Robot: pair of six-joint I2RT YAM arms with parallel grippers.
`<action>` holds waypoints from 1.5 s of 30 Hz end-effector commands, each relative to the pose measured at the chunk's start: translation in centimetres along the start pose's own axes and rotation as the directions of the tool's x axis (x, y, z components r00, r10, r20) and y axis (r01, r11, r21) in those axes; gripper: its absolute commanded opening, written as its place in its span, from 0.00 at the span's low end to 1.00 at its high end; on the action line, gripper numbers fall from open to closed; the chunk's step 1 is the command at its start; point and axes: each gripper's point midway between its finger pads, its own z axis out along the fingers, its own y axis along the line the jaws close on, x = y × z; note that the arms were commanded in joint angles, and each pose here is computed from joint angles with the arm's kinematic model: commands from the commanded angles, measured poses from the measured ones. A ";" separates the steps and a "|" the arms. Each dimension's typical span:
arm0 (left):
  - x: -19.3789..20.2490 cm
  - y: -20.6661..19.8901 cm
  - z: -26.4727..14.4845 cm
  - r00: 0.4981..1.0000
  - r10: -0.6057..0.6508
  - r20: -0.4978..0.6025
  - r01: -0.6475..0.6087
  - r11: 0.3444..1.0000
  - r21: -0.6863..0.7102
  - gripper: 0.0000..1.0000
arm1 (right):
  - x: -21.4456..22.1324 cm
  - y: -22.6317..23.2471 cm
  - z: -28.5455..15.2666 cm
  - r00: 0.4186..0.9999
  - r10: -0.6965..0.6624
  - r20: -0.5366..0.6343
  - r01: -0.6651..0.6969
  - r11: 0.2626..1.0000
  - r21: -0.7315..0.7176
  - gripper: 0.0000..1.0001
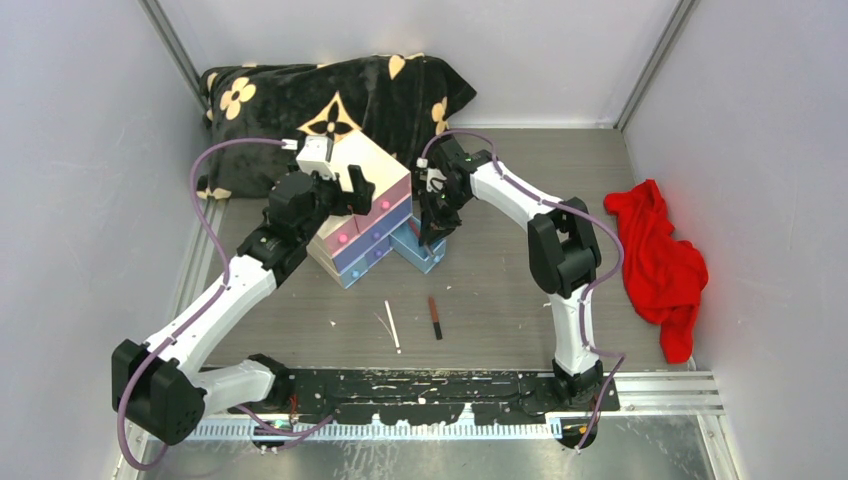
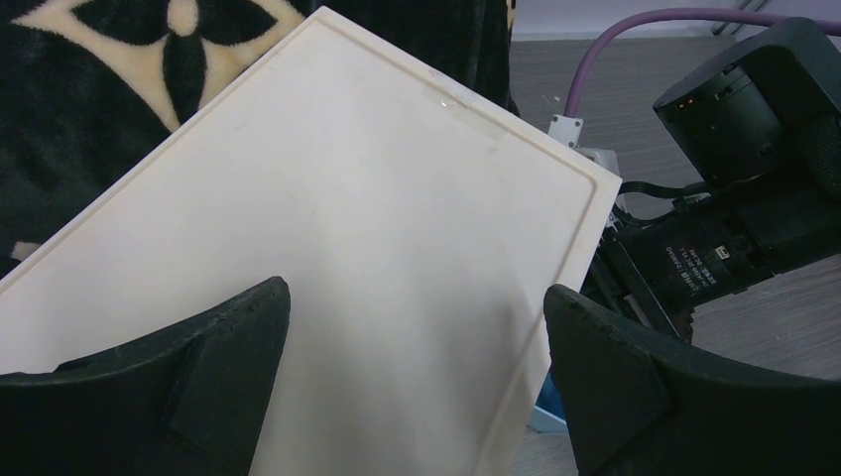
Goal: Organize the makeup
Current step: Place the lipstick in the drawer, then pick up the lipstick at the center of the board.
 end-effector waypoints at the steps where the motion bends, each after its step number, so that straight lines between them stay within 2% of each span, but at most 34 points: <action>1: 5.8 2.1 -0.9 0.979 0.001 -0.204 -0.018 0.997 -0.080 0.99 | -1.2 1.3 -1.0 0.999 -0.025 0.046 0.026 0.999 -0.021 0.26; 5: 5.8 2.2 -1.0 0.979 0.002 -0.203 -0.018 0.997 -0.081 1.00 | -1.3 1.4 -1.0 0.998 -0.031 0.063 0.032 0.999 -0.028 0.33; 6: 5.8 2.2 -1.0 0.979 0.001 -0.201 -0.018 0.997 -0.081 1.00 | -1.5 1.4 -1.1 0.997 -0.032 0.070 0.034 0.999 -0.024 0.45; 7: 5.8 2.2 -1.1 0.980 0.001 -0.201 -0.018 0.997 -0.081 0.99 | -1.6 1.4 -1.2 0.996 -0.036 0.077 0.037 0.999 -0.022 0.49; 10: 5.8 2.2 -1.1 0.980 0.002 -0.201 -0.019 0.997 -0.081 1.00 | -1.9 1.6 -1.5 0.994 -0.046 0.095 0.048 0.999 -0.021 0.51; 16: 5.8 2.2 -1.1 0.979 0.004 -0.203 -0.021 0.996 -0.084 1.00 | -2.5 1.6 -2.9 0.985 -0.067 0.156 0.065 0.998 0.020 0.52; 23: 5.6 2.1 -1.1 0.978 0.002 -0.206 -0.019 0.996 -0.082 0.99 | -2.3 1.9 -7.0 0.958 -0.130 0.257 0.107 0.989 0.102 0.52; 29: 5.9 2.3 -0.8 0.976 0.007 -0.217 -0.028 0.995 -0.092 0.99 | -1.9 2.4 -11.8 0.895 -0.217 0.389 0.150 0.969 0.195 0.52; 33: 6.1 2.3 -0.6 0.975 0.013 -0.222 -0.033 0.995 -0.089 0.99 | -0.4 0.8 -14.1 0.848 -0.295 0.440 0.150 0.930 0.335 0.52; 35: 6.3 2.4 -0.4 0.973 0.019 -0.230 -0.040 0.995 -0.091 1.00 | 0.8 0.2 -14.5 0.816 -0.313 0.486 0.152 0.927 0.342 0.63; 37: 6.5 2.5 -0.3 0.970 0.025 -0.240 -0.049 0.994 -0.093 0.99 | 1.2 0.0 -15.5 0.757 -0.299 0.581 0.135 0.942 0.309 0.76; 39: 6.4 2.6 -0.3 0.970 0.031 -0.243 -0.056 0.994 -0.097 0.99 | 2.0 -1.2 -16.6 0.728 -0.274 0.629 0.098 0.949 0.300 0.84; 40: 6.4 2.6 -0.4 0.970 0.033 -0.241 -0.058 0.994 -0.098 0.99 | 2.3 -1.7 -16.9 0.718 -0.267 0.643 0.084 0.950 0.301 0.95; 41: 6.3 2.6 -0.4 0.971 0.035 -0.238 -0.060 0.993 -0.098 0.99 | 2.6 -1.8 -17.3 0.705 -0.267 0.657 0.086 0.952 0.294 1.00; 43: 6.1 2.7 -0.5 0.972 0.038 -0.233 -0.063 0.993 -0.101 0.99 | 3.2 -1.9 -17.4 0.692 -0.257 0.674 0.092 0.958 0.270 1.00; 45: 6.0 2.8 -0.6 0.971 0.042 -0.237 -0.069 0.992 -0.106 0.99 | 3.9 -2.4 -16.8 0.710 -0.239 0.663 0.075 0.961 0.266 1.00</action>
